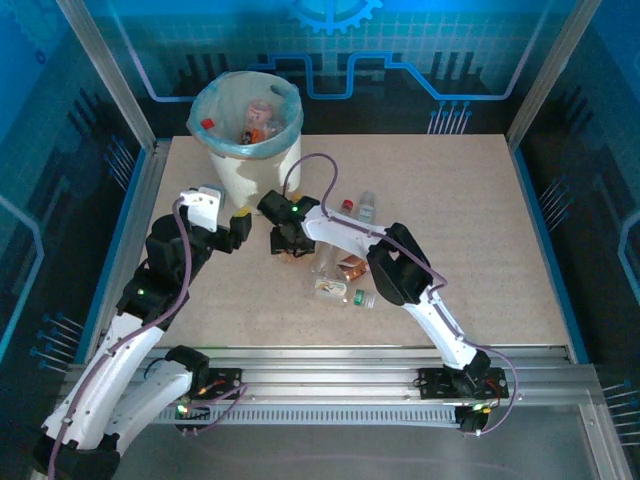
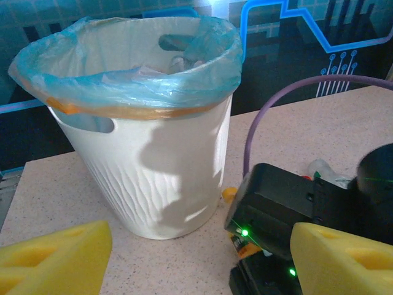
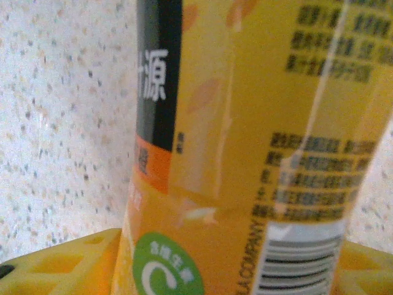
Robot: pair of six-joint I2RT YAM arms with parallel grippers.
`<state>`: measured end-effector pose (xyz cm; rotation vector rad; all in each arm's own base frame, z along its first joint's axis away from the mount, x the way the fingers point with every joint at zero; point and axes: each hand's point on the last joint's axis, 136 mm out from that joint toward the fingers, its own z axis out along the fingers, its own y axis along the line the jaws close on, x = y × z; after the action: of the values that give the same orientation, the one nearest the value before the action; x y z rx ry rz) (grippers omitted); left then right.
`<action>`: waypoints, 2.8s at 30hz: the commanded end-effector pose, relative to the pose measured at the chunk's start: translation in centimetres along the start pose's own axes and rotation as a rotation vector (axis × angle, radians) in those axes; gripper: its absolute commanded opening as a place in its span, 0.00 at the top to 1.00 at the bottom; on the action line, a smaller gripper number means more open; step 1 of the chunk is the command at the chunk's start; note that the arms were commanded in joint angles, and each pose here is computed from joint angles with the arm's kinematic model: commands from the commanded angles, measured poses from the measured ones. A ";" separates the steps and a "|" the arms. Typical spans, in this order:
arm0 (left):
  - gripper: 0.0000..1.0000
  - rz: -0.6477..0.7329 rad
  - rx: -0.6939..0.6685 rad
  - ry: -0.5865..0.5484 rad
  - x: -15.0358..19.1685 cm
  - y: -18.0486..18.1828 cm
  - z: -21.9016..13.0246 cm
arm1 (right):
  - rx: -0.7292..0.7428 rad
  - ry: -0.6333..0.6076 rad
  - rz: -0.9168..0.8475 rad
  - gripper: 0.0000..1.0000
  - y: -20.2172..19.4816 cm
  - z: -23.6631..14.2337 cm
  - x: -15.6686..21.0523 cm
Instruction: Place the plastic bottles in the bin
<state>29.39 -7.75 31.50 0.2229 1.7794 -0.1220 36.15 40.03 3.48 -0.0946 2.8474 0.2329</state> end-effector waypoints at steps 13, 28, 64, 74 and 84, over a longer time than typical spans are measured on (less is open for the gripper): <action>0.21 -0.073 -0.118 -0.025 -1.4 2.1 -0.6 | -0.293 0.017 -0.124 0.39 4.0 -8.2 3.7; 0.19 -0.334 -0.051 0.174 -2.3 1.1 -0.4 | -0.577 0.026 -0.307 0.40 3.2 -12.5 9.2; 0.40 -0.706 0.232 0.262 -3.9 -2.6 -1.3 | -1.060 -0.418 -0.658 0.40 7.2 -29.7 8.7; 0.50 -0.756 0.272 0.248 -4.2 -3.0 -0.9 | -1.091 -0.378 -0.673 0.40 7.9 -29.1 9.5; 0.56 -0.770 0.256 0.251 -3.8 -2.6 -0.9 | -1.100 -0.380 -0.700 0.40 8.1 -29.2 9.8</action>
<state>28.92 -10.70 35.54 -0.2694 2.0178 -0.8907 19.25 41.64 27.15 -0.9965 1.9689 1.3473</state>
